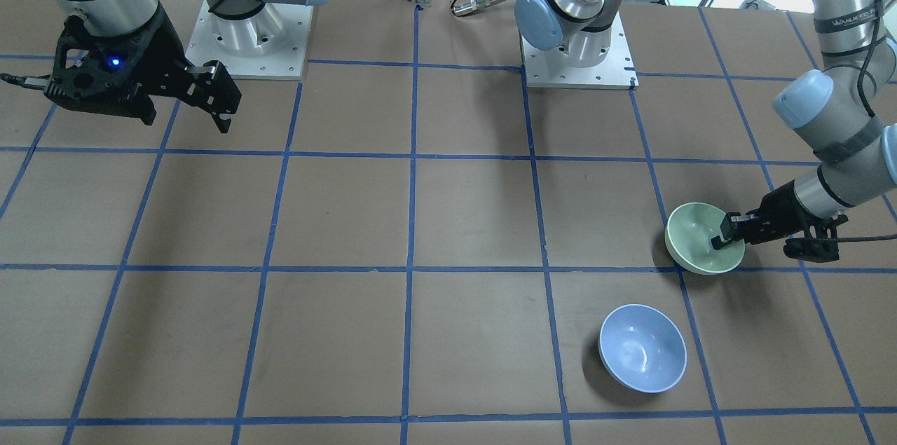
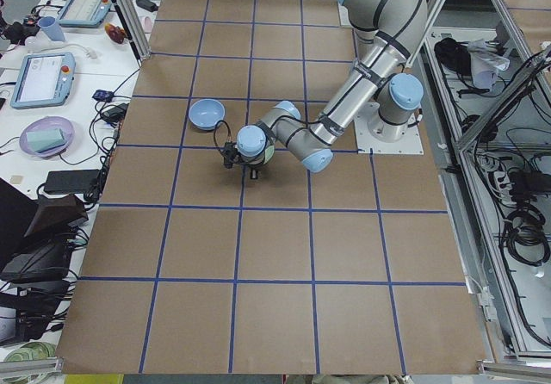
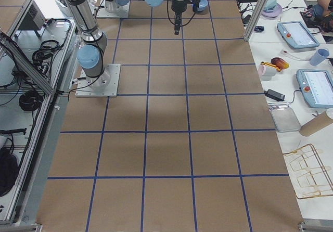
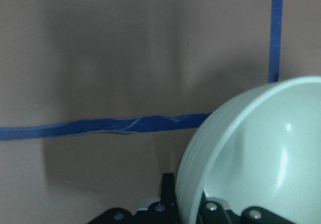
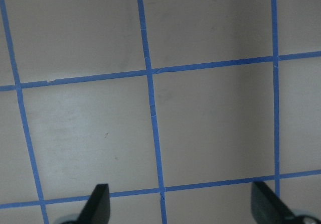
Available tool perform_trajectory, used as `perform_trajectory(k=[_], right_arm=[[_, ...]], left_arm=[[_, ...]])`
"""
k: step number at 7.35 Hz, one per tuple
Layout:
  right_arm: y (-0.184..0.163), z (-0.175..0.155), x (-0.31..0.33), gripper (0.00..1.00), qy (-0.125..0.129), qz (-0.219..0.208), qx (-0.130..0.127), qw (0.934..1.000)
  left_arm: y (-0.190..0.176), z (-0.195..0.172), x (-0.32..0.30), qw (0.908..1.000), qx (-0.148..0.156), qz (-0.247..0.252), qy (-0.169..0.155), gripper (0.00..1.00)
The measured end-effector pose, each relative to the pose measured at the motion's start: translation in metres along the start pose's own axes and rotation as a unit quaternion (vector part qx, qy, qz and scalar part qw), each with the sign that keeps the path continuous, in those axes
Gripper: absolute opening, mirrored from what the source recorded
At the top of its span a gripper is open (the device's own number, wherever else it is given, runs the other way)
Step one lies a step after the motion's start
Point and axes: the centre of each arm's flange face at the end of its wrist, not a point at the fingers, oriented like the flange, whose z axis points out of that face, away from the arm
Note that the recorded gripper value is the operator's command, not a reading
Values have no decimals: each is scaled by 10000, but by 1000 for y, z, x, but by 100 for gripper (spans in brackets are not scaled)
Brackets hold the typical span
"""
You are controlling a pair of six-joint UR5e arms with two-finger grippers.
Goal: Stack green bowl on blue bowl
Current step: 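Close the left gripper on the pale green bowl's rim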
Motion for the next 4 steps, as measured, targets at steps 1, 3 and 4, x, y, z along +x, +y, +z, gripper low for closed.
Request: perform_trajectory(k=[1,3,4], right_arm=[[0,0,0,100,1,0,0,10000],[0,0,0,100,3,0,0,10000],[0,0,0,100,3,0,0,10000]], left_arm=[[0,0,0,10000,1,4,-2,0],[0,0,0,10000,6,12,0,0],[0,-2,0,10000,14,19,-15,0]])
